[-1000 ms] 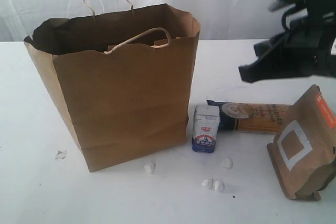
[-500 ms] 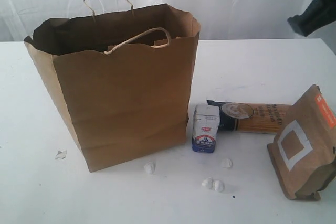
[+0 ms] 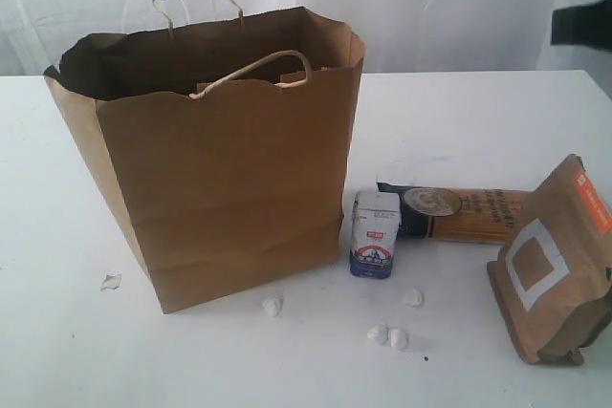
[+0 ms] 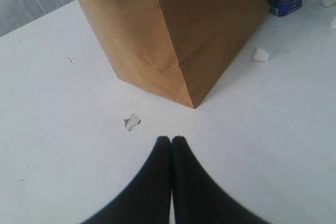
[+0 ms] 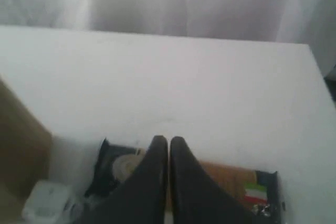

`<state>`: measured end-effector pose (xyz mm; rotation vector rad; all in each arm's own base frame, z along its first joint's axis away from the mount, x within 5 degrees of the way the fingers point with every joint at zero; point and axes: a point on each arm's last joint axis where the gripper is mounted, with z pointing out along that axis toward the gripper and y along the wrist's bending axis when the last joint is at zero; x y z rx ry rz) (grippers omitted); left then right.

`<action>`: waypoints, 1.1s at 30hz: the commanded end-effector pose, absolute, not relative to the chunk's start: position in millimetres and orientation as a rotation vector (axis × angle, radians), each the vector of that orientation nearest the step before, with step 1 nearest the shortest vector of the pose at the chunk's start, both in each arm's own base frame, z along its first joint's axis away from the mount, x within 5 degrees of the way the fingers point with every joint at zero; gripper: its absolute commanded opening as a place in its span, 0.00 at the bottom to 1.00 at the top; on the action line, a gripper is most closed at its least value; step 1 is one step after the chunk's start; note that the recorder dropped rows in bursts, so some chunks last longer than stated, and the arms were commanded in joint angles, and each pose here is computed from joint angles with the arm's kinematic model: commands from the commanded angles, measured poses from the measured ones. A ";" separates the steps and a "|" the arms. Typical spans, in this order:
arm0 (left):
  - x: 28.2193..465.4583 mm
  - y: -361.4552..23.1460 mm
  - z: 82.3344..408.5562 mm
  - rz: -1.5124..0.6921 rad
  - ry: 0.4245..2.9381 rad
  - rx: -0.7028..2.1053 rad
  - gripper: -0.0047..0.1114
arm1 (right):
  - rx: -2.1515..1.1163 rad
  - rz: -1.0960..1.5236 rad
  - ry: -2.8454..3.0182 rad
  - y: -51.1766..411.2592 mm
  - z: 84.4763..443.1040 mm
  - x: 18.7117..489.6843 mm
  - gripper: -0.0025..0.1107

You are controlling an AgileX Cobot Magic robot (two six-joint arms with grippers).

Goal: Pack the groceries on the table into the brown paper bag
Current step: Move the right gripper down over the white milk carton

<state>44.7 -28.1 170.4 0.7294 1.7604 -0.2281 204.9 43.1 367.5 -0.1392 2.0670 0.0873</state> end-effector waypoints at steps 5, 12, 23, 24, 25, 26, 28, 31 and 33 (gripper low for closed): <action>44.5 -28.1 169.2 -0.232 1.762 0.727 0.04 | -0.489 0.198 2.253 69.8 334.4 216.1 0.48; 44.5 -28.1 169.2 -0.232 1.762 0.727 0.04 | -0.687 0.186 2.344 94.6 298.9 238.2 0.66; 44.5 -28.1 169.2 -0.232 1.762 0.727 0.04 | -0.747 0.214 2.348 125.8 261.2 267.3 0.66; 44.5 -28.1 169.2 -0.232 1.762 0.727 0.04 | -0.749 0.217 2.347 128.0 259.1 268.5 0.66; 44.5 -28.1 169.2 -0.232 1.762 0.727 0.04 | -0.751 0.218 2.354 129.5 256.1 270.2 0.66; 44.5 -28.1 169.2 -0.232 1.762 0.727 0.04 | -0.756 0.218 2.360 130.5 253.7 270.8 0.66; 44.5 -28.1 169.2 -0.232 1.762 0.727 0.04 | -0.753 0.226 2.381 132.0 248.2 272.8 0.66; 44.5 -28.1 169.2 -0.232 1.762 0.727 0.04 | -0.730 0.253 2.411 134.5 241.0 275.2 0.66; 44.5 -28.1 169.2 -0.232 1.762 0.727 0.04 | -0.731 0.261 2.412 137.1 239.1 275.5 0.66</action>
